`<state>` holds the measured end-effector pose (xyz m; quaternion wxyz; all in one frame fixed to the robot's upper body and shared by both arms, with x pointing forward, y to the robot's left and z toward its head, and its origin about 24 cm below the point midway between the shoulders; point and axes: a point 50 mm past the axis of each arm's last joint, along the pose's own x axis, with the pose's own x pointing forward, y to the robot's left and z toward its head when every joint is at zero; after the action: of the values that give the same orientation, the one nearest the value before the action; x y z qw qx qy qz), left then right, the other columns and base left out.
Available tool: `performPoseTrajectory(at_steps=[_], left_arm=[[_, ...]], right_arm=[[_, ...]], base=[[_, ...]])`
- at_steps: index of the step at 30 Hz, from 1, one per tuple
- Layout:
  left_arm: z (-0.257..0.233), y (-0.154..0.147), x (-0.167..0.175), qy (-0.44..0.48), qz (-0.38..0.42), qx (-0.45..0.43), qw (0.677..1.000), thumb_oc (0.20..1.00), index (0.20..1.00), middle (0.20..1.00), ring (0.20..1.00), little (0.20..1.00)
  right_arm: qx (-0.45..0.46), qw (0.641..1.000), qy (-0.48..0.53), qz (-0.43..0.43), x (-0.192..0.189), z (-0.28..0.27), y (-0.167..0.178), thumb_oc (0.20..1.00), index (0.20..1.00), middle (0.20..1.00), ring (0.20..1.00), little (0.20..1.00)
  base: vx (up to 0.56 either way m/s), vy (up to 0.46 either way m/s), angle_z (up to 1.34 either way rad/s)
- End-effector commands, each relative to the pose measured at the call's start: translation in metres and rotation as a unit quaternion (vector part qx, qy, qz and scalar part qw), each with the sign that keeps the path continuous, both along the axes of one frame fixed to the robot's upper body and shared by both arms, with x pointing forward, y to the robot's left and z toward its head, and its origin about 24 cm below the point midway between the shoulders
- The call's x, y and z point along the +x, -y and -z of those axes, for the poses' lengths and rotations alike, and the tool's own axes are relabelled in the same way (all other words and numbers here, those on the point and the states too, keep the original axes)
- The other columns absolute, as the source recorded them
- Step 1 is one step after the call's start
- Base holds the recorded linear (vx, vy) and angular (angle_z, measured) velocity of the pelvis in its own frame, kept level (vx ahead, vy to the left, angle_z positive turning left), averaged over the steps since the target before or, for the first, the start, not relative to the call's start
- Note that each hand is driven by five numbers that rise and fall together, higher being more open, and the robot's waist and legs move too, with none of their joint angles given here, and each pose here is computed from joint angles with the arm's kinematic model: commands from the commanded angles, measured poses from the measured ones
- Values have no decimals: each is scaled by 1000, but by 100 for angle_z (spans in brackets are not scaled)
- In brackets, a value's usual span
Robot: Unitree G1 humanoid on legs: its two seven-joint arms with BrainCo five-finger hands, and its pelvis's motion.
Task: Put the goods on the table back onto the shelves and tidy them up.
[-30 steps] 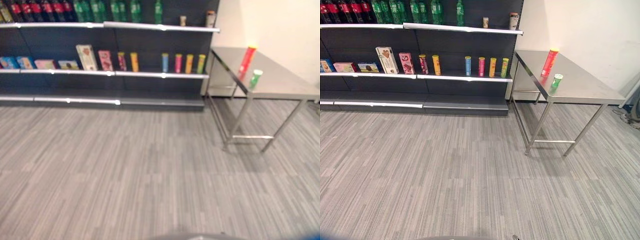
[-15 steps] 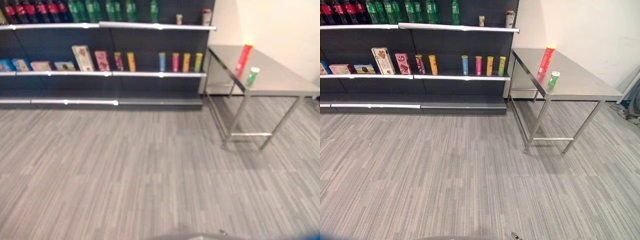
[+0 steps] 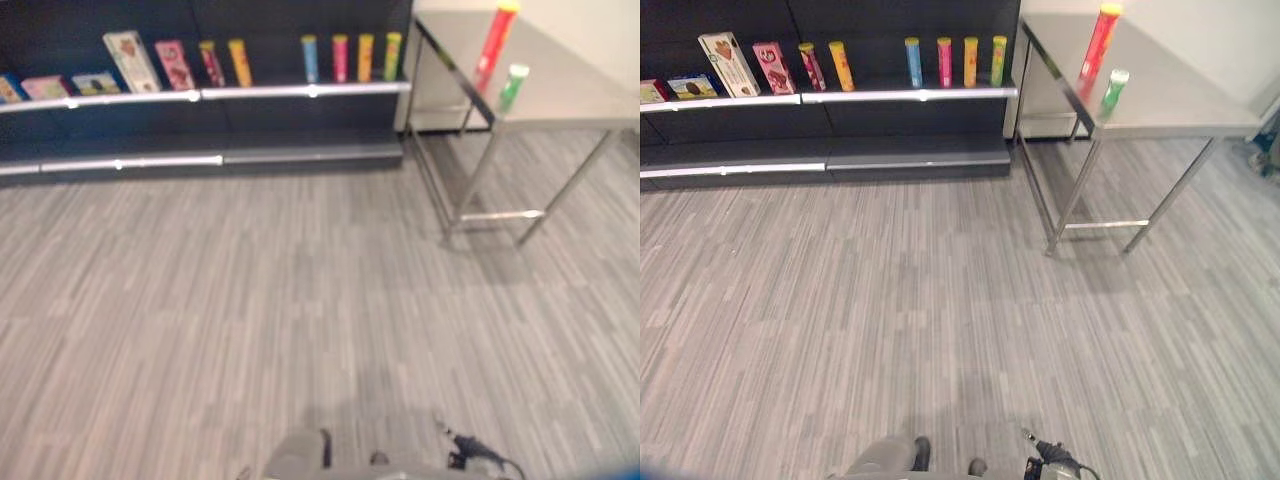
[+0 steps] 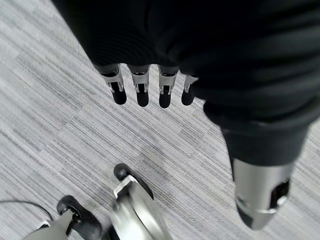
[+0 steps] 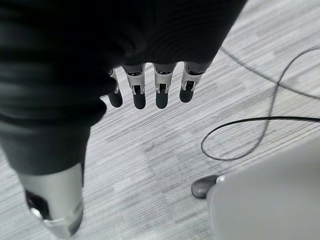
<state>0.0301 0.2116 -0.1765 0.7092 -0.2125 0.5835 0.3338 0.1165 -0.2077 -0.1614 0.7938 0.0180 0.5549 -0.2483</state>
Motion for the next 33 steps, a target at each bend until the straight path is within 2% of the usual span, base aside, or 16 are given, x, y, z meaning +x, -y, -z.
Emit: performPoseTrajectory(at_steps=[1,2,6,9,12,15,18,22,23,25,27,33], left_arm=[[3,14,-19,-23,-22,-16,999,1000,1000,1000,1000,1000],[3,18,-25,-30,-60,-24,997,1000,1000,1000,1000,1000],[3,21,-38,-55,-130,-26,990,1000,1000,1000,1000,1000],[3,21,-42,-60,-141,-24,988,1000,1000,1000,1000,1000],[0,11,-62,-98,-160,-8,982,1000,1000,1000,1000,1000],[-1,2,-56,-87,-155,4,984,1000,1000,1000,1000,1000],[-4,-21,-40,-70,-75,38,994,1000,1000,1000,1000,1000],[-6,-31,-33,-64,-18,55,996,1000,1000,1000,1000,1000],[-7,-34,-22,-49,23,64,997,1000,1000,1000,1000,1000],[-7,-34,-17,-44,39,65,996,1000,1000,1000,1000,1000],[-6,-30,-7,-40,107,63,992,1000,1000,1000,1000,1000],[-2,-9,2,-32,168,34,985,1000,1000,1000,1000,1000]], right_arm=[[-11,1000,-4,7,-6,1,3,1000,1000,1000,1000,1000],[-21,1000,-11,10,-6,0,7,1000,1000,1000,1000,1000],[-22,999,-31,14,-12,2,5,1000,1000,1000,1000,1000],[-17,999,-36,18,-15,3,3,1000,1000,1000,1000,1000],[17,996,-70,52,-43,11,-10,1000,1000,1000,1000,1000],[30,995,-69,57,-44,12,-17,1000,1000,1000,1000,1000],[51,999,-10,14,-16,8,-32,1000,1000,1000,1000,1000],[56,998,33,2,3,3,-40,1000,1000,1000,1000,1000],[60,997,48,13,6,2,-40,1000,1000,1000,1000,1000],[59,997,51,23,7,2,-38,1000,1000,1000,1000,1000],[46,997,50,43,2,2,-29,1000,1000,1000,1000,1000],[52,995,47,76,-5,4,-24,1000,1000,1000,1000,1000]], base=[[368,260,-11],[397,274,-3],[417,323,-11],[378,374,-61],[457,529,-77],[303,348,-33],[342,671,-36],[285,377,-2],[240,121,16],[213,87,60],[455,90,93],[511,91,96]])
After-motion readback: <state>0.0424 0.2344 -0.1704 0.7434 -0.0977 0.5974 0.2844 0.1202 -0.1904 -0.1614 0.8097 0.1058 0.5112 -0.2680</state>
